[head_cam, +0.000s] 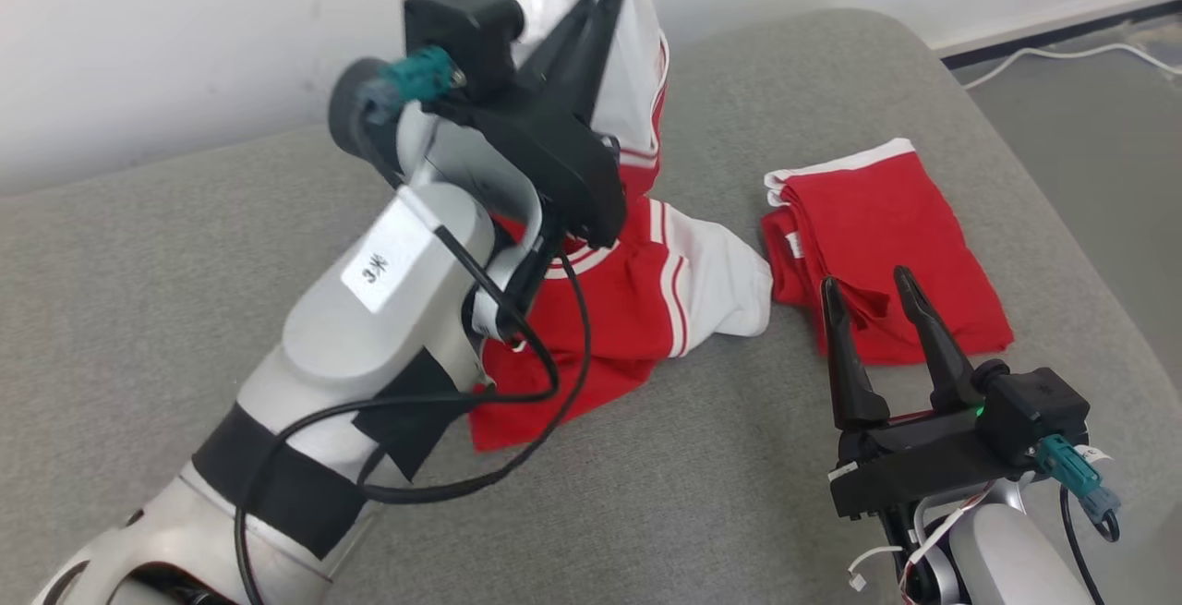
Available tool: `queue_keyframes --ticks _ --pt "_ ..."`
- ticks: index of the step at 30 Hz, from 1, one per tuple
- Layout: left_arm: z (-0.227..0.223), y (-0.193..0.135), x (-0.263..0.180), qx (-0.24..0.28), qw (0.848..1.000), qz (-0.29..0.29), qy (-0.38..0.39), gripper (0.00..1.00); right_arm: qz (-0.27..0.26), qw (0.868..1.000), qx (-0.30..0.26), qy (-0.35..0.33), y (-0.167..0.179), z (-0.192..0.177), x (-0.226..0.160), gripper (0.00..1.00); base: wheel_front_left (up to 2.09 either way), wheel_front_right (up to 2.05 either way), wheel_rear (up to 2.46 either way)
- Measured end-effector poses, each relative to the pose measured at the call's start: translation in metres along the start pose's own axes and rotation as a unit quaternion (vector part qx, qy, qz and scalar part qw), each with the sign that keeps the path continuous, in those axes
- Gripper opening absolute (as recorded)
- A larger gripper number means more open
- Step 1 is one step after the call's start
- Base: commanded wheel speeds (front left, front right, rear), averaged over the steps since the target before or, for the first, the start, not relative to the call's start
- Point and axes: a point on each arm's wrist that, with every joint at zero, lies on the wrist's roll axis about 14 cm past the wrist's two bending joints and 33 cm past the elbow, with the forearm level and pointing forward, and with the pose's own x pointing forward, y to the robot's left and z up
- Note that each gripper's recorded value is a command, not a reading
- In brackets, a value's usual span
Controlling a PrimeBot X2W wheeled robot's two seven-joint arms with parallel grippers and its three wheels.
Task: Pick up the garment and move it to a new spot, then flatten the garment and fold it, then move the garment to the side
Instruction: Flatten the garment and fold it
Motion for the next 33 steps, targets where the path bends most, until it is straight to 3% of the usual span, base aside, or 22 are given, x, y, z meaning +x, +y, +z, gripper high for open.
queue_keyframes --ticks 1,2,10,16,21,24,29,33 --pt "-0.006 -0.005 0.001 -0.002 1.000 -0.007 0.007 0.82 -0.003 1.000 -0.001 0.000 -0.002 0.000 0.000 1.00 0.00 0.00 0.00" --pt "-0.012 -0.009 0.001 -0.005 1.000 -0.011 0.014 1.00 -0.007 1.000 -0.002 0.000 -0.005 0.000 -0.001 1.00 0.00 0.00 0.00" --pt "-0.055 -0.028 -0.002 -0.050 0.994 -0.041 0.084 1.00 -0.042 0.999 -0.011 0.008 -0.028 -0.004 -0.002 1.00 0.00 0.00 0.00" --pt "-0.053 -0.031 -0.008 -0.085 0.992 -0.042 0.088 1.00 -0.034 0.999 -0.011 0.008 -0.024 -0.006 0.003 1.00 0.00 0.00 0.00" --pt "-0.035 -0.004 -0.012 -0.091 0.995 0.000 0.046 1.00 -0.021 1.000 -0.007 0.006 -0.015 -0.007 0.008 1.00 0.00 0.00 0.00" --pt "-0.011 0.029 -0.023 -0.063 0.997 0.045 -0.007 1.00 -0.019 1.000 -0.007 0.009 -0.013 -0.008 0.007 1.00 0.00 0.00 0.00" --pt "-0.003 0.076 -0.067 -0.010 0.995 0.101 -0.022 1.00 -0.009 1.000 -0.002 0.002 -0.006 -0.004 0.003 1.00 0.00 0.00 0.00" --pt "-0.007 0.085 -0.106 0.018 0.993 0.119 -0.017 1.00 0.004 1.000 0.003 -0.002 0.004 -0.001 -0.002 1.00 0.00 0.00 0.00"
